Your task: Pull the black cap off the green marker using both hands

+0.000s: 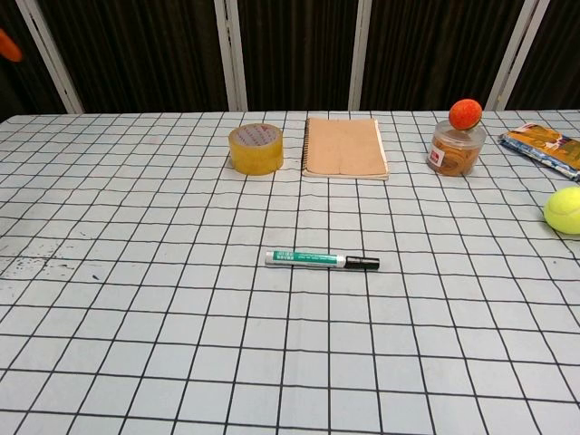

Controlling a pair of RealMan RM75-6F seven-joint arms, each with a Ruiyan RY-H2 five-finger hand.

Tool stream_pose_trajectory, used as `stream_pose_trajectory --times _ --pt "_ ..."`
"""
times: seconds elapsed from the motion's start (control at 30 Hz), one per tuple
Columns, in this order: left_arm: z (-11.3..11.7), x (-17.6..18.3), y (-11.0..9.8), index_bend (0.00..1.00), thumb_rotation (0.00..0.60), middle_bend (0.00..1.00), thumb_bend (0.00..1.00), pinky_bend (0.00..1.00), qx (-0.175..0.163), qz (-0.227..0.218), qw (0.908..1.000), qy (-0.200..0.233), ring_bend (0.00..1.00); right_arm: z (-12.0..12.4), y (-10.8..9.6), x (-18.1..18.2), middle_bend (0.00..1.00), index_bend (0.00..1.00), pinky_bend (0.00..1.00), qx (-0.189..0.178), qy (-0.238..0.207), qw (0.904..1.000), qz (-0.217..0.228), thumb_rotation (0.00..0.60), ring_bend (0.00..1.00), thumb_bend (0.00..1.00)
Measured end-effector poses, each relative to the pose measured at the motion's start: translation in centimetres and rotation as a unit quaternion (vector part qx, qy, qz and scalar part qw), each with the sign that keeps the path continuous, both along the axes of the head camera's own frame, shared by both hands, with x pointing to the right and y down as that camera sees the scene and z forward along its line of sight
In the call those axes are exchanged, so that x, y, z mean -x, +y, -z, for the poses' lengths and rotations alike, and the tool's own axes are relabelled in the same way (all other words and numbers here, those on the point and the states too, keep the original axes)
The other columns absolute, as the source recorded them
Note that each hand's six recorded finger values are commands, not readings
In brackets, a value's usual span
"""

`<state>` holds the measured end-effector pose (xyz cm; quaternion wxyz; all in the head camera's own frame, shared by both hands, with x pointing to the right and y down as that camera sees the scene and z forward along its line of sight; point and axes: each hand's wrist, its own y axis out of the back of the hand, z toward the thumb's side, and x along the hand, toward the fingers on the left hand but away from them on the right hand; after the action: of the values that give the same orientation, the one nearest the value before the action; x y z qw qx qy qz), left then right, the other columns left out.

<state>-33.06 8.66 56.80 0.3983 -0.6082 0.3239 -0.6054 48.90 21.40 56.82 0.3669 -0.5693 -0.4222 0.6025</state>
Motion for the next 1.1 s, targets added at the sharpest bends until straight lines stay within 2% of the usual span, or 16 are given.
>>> stream_pose_trajectory --times 0.27,0.43,0.57,0.63,0.8,0.97,1.1 --pt "-3.6 -10.1 -0.3 0.16 0.6 0.0 0.37 0.0 0.056 -0.002 0.9947 0.087 0.0 -0.1 -0.7 0.9 0.02 0.13 0.0 0.006 0.001 0.9999 0.009 0.6 0.0 0.2" --pt "-5.3 -15.6 0.6 0.23 0.6 0.0 0.37 0.0 0.088 -0.025 0.9914 0.094 0.0 -0.1 -0.8 1.1 0.02 0.13 0.0 0.009 0.005 0.9999 0.01 0.6 0.0 0.2" --pt "-6.8 -19.1 1.5 0.28 0.6 0.0 0.38 0.0 0.12 -0.015 0.9867 0.108 0.0 -0.1 -0.8 1.1 0.02 0.13 0.0 0.009 0.006 0.9999 0.01 0.6 0.0 0.2" --pt "-7.4 -20.5 1.7 0.3 0.6 0.0 0.39 0.0 0.133 -0.008 0.9846 0.113 0.0 -0.1 -0.8 1.1 0.02 0.13 0.0 0.009 0.006 0.9999 0.01 0.6 0.0 0.2" --pt "-8.8 -23.2 2.1 0.32 0.6 0.0 0.42 0.0 0.146 -0.01 0.9854 0.087 0.0 -0.1 -0.8 1.1 0.02 0.13 0.0 0.009 0.006 0.9999 0.01 0.6 0.0 0.2" --pt "-9.8 -24.8 2.7 0.37 0.6 0.0 0.42 0.0 0.154 -0.014 0.9849 0.078 0.0 -0.1 -0.8 1.1 0.02 0.13 0.0 0.009 0.006 0.9999 0.01 0.6 0.0 0.2" --pt "-10.6 -25.4 3.1 0.38 0.6 0.0 0.42 0.0 0.156 -0.016 0.9846 0.077 0.0 -0.1 -0.8 1.1 0.02 0.13 0.0 0.009 0.006 0.9999 0.01 0.6 0.0 0.2"
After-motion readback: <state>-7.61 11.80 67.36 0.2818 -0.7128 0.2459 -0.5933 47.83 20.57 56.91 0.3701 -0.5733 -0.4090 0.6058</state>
